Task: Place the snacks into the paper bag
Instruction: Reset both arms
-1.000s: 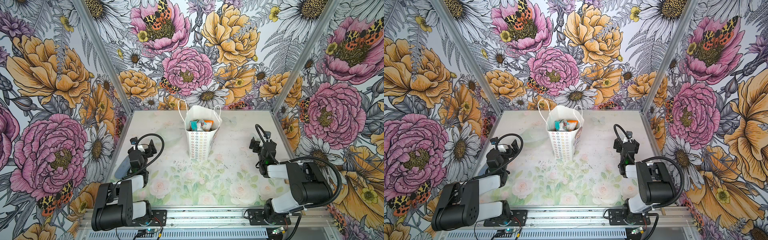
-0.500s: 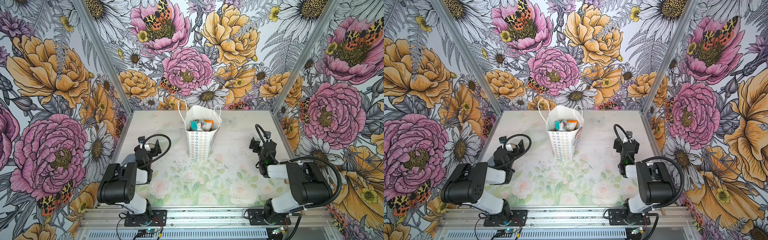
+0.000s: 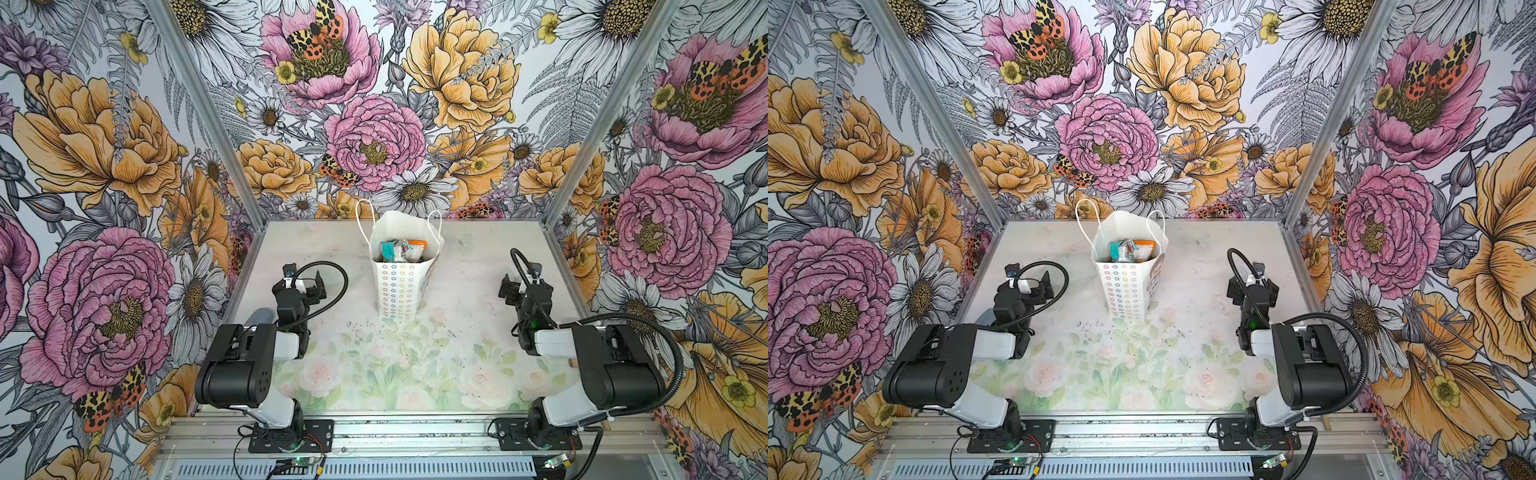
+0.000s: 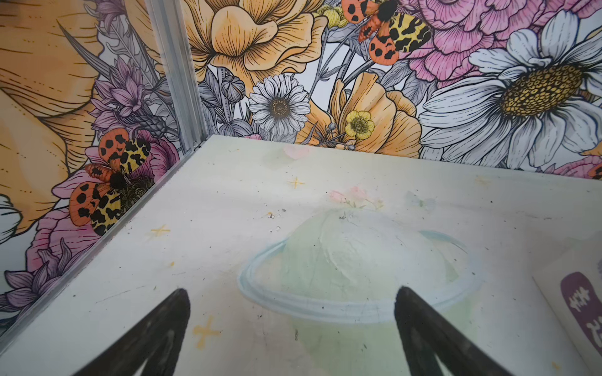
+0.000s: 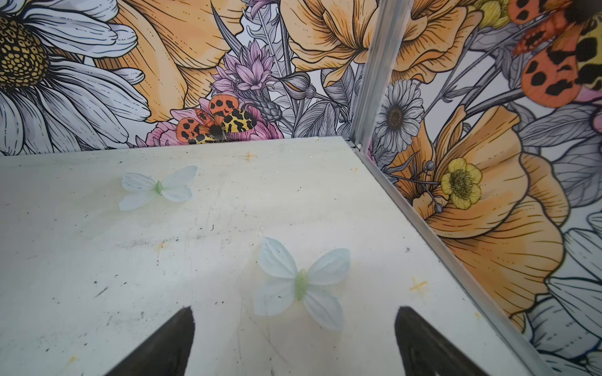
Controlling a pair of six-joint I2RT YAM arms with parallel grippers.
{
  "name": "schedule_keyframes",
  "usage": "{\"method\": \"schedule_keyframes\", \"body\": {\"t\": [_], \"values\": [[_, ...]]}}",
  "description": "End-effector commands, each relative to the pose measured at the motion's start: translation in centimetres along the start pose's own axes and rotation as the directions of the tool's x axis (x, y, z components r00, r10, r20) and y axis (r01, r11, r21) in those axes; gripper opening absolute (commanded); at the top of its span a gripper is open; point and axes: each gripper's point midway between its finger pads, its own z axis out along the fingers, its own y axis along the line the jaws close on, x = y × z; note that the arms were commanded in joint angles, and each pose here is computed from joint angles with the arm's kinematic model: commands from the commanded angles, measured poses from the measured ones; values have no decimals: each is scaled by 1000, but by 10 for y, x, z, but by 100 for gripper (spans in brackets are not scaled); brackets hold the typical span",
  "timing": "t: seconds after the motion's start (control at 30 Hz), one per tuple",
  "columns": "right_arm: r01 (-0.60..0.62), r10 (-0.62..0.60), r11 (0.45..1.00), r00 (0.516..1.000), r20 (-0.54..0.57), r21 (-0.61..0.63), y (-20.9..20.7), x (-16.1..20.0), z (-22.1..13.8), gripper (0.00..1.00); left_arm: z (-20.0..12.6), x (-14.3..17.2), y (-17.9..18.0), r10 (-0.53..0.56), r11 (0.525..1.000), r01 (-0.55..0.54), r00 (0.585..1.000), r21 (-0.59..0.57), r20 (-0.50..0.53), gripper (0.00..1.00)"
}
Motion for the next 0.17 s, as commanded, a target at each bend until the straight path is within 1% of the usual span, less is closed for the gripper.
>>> {"method": "schedule_keyframes", "body": {"t": [0.0, 0.13], "values": [[-24, 24, 1000, 999, 23, -14, 3, -4, 0, 97, 2, -3, 4, 16, 1000, -16, 1000, -19, 1, 99], [-25, 25, 1000, 999, 23, -14, 3, -4, 0, 97, 2, -3, 4, 16, 1000, -16, 1000, -17, 3, 99]]}}
